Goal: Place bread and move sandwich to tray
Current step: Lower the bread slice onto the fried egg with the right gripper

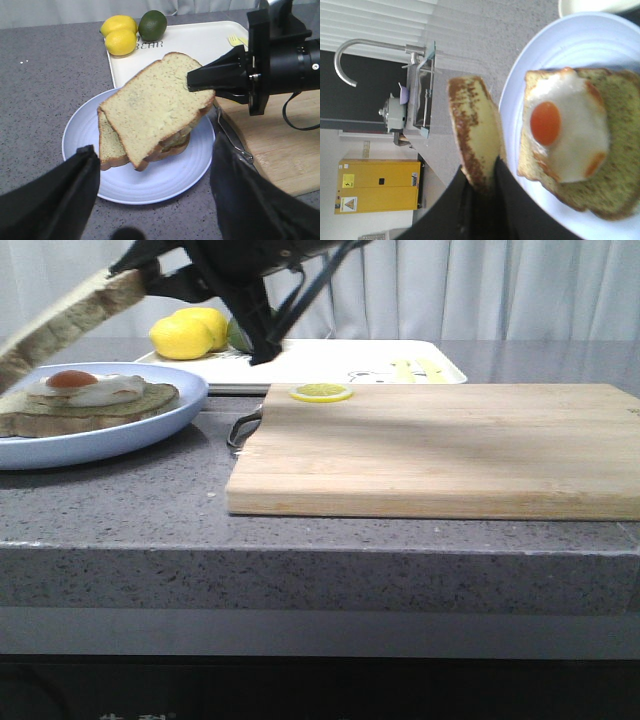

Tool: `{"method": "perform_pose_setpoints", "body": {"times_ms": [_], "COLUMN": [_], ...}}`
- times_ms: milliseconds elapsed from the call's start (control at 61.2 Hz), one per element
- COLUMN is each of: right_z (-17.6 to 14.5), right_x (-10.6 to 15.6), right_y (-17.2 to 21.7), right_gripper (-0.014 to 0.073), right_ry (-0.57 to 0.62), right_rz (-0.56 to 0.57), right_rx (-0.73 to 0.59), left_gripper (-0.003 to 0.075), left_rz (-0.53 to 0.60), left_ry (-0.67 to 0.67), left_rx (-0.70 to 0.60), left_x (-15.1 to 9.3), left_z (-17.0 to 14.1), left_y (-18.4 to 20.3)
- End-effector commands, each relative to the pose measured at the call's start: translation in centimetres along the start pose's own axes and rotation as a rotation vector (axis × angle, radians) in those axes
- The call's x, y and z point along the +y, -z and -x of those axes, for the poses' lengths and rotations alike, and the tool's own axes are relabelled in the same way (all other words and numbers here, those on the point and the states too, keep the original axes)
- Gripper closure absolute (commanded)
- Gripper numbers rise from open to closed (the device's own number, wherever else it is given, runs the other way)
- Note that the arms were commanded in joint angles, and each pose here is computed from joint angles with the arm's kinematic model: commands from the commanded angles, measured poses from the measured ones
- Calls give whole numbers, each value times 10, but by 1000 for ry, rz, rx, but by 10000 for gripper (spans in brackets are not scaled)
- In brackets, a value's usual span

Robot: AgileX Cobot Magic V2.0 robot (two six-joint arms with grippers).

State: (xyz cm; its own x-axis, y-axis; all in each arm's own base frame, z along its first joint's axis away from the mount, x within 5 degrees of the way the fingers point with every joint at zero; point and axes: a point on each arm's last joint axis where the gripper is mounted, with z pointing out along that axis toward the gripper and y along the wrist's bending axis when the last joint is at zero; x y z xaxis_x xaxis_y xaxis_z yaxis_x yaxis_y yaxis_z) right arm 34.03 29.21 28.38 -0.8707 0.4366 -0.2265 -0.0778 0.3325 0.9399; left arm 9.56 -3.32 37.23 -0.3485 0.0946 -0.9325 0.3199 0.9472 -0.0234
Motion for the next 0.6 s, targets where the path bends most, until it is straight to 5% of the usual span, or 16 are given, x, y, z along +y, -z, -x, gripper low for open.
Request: {"method": "perform_pose_setpoints", "body": {"times_ms": [0,212,588], "right_z": [6,-2,2], "right_x": [39,36,40], "right_y": [9,-7,-19], "right_gripper": [540,540,540], "right_ry": [-127,-248,-256], "right_rz": [126,70,60], "right_rx": [-55,-108,-162], "left_gripper": [251,251,251], "left_rz": [-12,-12,-11], "left_ry": [6,6,5], "left_rx": [-106,-106,-102], "left_x": [-1,-1,-1], "left_z": [15,15,15], "left_y": [4,4,4]}}
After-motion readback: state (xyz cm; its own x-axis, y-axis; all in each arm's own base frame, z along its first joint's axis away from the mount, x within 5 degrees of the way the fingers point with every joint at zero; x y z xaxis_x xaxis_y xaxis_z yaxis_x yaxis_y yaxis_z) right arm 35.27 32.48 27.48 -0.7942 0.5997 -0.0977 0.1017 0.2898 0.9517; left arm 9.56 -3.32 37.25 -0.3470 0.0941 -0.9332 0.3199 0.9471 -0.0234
